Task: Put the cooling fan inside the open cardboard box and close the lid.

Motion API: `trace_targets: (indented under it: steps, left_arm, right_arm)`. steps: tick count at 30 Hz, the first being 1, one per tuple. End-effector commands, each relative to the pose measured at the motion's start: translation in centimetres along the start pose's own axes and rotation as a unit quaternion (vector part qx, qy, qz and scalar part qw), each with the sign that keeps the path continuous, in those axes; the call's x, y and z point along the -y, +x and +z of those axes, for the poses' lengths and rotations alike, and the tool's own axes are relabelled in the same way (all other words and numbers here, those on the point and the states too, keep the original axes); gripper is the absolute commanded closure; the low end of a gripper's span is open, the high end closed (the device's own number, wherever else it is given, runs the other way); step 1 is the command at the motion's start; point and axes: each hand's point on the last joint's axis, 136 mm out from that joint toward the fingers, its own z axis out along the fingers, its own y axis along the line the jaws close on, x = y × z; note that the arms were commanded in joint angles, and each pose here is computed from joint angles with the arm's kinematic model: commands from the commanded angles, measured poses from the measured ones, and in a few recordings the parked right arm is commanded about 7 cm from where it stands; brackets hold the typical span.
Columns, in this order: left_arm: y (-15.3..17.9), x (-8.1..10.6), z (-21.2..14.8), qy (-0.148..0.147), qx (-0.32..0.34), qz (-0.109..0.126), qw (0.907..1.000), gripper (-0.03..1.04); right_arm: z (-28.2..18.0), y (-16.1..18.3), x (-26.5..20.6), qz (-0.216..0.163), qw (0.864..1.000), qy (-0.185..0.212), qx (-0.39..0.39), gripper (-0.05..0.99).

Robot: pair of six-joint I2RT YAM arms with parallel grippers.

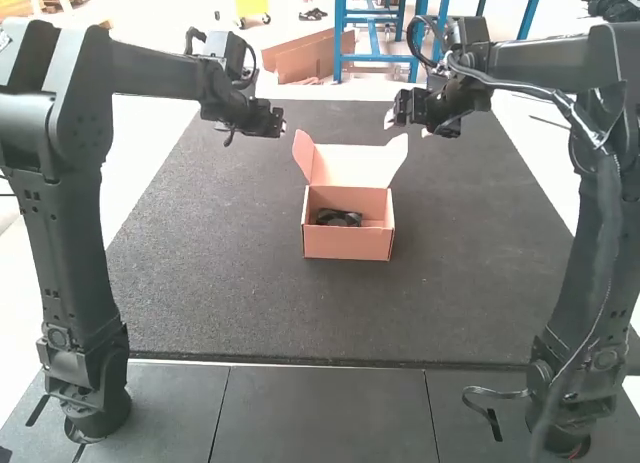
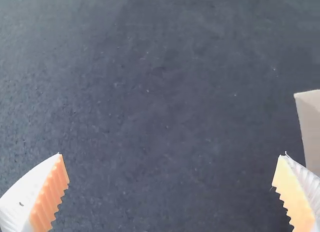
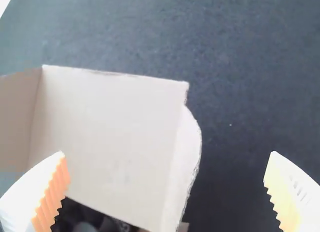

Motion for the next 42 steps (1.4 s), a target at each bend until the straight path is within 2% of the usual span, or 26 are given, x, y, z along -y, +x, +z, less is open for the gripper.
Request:
trace_targets:
  steps: [1, 9, 11, 18, 21, 24, 25, 27, 30, 33, 38, 42]
  left_arm:
    - [-1.0, 2.0, 0.0, 0.04, 0.005, -0.02, 0.999, 0.04]
    - [-0.5, 3.9, 0.1, 0.058, -0.004, -0.018, 0.9981, 0.04]
    - [-0.5, 4.6, 0.1, 0.071, -0.006, -0.019, 0.9973, 0.04]
    - [-0.1, 6.1, -0.2, 0.095, -0.014, -0.026, 0.9951, 0.04]
    - [-0.1, 6.4, -0.2, 0.097, -0.016, -0.024, 0.9949, 0.04]
    - [0.1, 6.4, -0.2, 0.096, -0.019, -0.025, 0.9949, 0.04]
    - [0.1, 6.4, -0.3, 0.096, -0.02, -0.025, 0.9949, 0.04]
    - [0.2, 6.4, -0.4, 0.096, -0.022, -0.025, 0.9948, 0.04]
    - [0.1, 6.4, -0.5, 0.096, -0.022, -0.025, 0.9948, 0.04]
    - [0.1, 6.4, -0.5, 0.096, -0.022, -0.025, 0.9948, 0.04]
    - [0.3, 6.4, -0.6, 0.096, -0.025, -0.026, 0.9948, 0.04]
    - [0.1, 6.4, -0.6, 0.097, -0.023, -0.026, 0.9947, 0.04]
  right_arm:
    - [0.0, -0.8, -0.6, 0.007, 1.0, -0.02, -0.005, 0.04]
    - [0.0, -1.3, -0.8, 0.012, 0.999, -0.031, -0.01, 0.04]
    - [-0.1, -1.2, -1.0, 0.013, 0.999, -0.036, -0.013, 0.04]
    - [0.0, -0.4, -1.1, 0.017, 0.999, -0.041, -0.028, 0.11]
    - [0.0, -0.4, -1.1, 0.013, 0.999, -0.041, -0.028, 0.23]
    - [-0.1, -0.5, -1.1, 0.009, 0.999, -0.043, -0.026, 0.51]
    - [-0.2, -0.5, -1.1, 0.009, 0.999, -0.045, -0.026, 0.56]
    - [-0.2, -0.4, -1.3, 0.005, 0.999, -0.046, -0.027, 0.58]
    - [-0.1, -0.3, -1.4, 0.003, 0.998, -0.047, -0.029, 0.69]
    - [0.0, -0.1, -1.3, 0.0, 0.999, -0.044, -0.03, 0.73]
    - [0.1, 0.3, -0.8, -0.044, 0.998, -0.025, -0.034, 0.77]
    - [0.4, 0.9, -1.2, -0.055, 0.997, -0.025, -0.043, 0.8]
